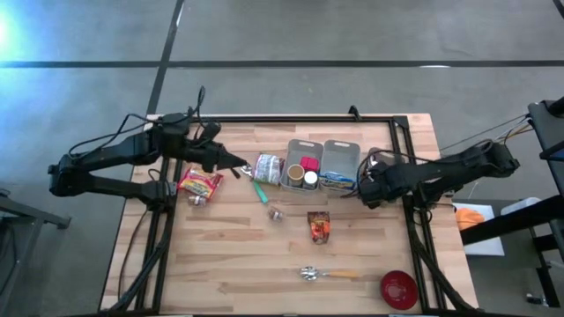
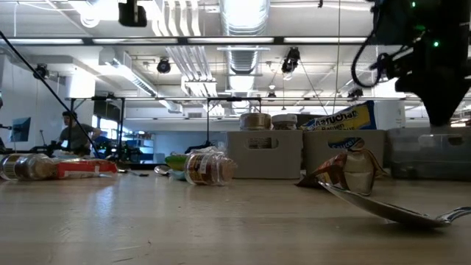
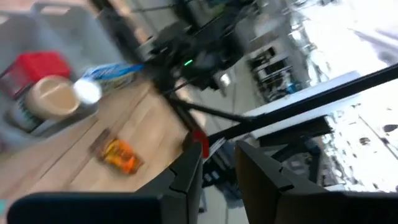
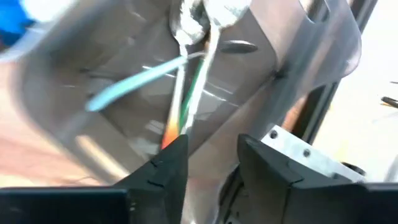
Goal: Pick & Place Food Item
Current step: Put the red noodle pack into the right gray bin
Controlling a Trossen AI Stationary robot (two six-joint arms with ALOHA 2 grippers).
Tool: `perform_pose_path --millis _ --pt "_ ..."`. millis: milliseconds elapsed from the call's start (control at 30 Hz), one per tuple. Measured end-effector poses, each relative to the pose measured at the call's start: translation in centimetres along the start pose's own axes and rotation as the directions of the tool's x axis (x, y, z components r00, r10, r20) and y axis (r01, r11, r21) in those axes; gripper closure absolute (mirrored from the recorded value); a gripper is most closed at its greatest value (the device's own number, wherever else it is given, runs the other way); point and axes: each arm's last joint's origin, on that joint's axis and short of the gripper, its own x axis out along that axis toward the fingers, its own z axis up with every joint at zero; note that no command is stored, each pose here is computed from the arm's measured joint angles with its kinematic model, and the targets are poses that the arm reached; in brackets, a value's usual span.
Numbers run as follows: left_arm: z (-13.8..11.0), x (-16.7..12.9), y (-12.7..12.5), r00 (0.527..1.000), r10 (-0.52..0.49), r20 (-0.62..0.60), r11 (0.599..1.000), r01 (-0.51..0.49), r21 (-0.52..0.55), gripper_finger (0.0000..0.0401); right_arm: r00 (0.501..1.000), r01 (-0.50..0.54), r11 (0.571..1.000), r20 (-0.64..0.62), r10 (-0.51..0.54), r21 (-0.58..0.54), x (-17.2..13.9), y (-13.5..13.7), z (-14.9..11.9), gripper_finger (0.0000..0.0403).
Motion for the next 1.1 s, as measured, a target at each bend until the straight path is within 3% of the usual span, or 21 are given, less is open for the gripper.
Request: perform_pose_path --millis 167,367,500,667,800,933,1100 --pt "-0.7 -0.1 1.5 0.981 0.193 -0.015 0.978 -0.194 -0.074 0.0301 0.994 -0.106 0.994 0.029 0.105 0.009 -1.8 -0.5 0.4 0.0304" --pt "-1.0 0.2 3.1 0.910 0.413 0.034 0.894 -0.398 -0.206 0.0302 0.973 -0.229 0.973 0.037 0.228 0.030 -4.2 -1.0 1.0 0.0333" --pt "-1.3 1.2 4.6 0.851 0.523 -0.046 0.827 -0.520 -0.214 0.0302 0.954 -0.297 0.955 0.055 0.295 0.024 -5.9 -1.2 1.5 0.0337" --pt "-2.3 2.5 6.8 0.728 0.653 -0.208 0.725 -0.681 -0.104 0.0302 0.929 -0.358 0.934 0.103 0.356 -0.004 -8.2 -1.3 2.2 0.0338" --pt "-2.7 3.2 8.3 0.608 0.756 -0.241 0.635 -0.771 0.046 0.0302 0.908 -0.385 0.922 0.164 0.384 -0.027 -9.8 -1.5 2.8 0.0338" --pt "-2.8 3.9 9.3 0.524 0.817 -0.242 0.565 -0.812 0.149 0.0302 0.894 -0.389 0.920 0.223 0.389 -0.048 -10.6 -1.7 3.2 0.0338" --pt "-3.1 5.6 11.0 0.443 0.849 -0.288 0.515 -0.817 0.261 0.0302 0.889 -0.390 0.919 0.240 0.390 -0.048 -10.6 -1.6 3.3 0.0338"
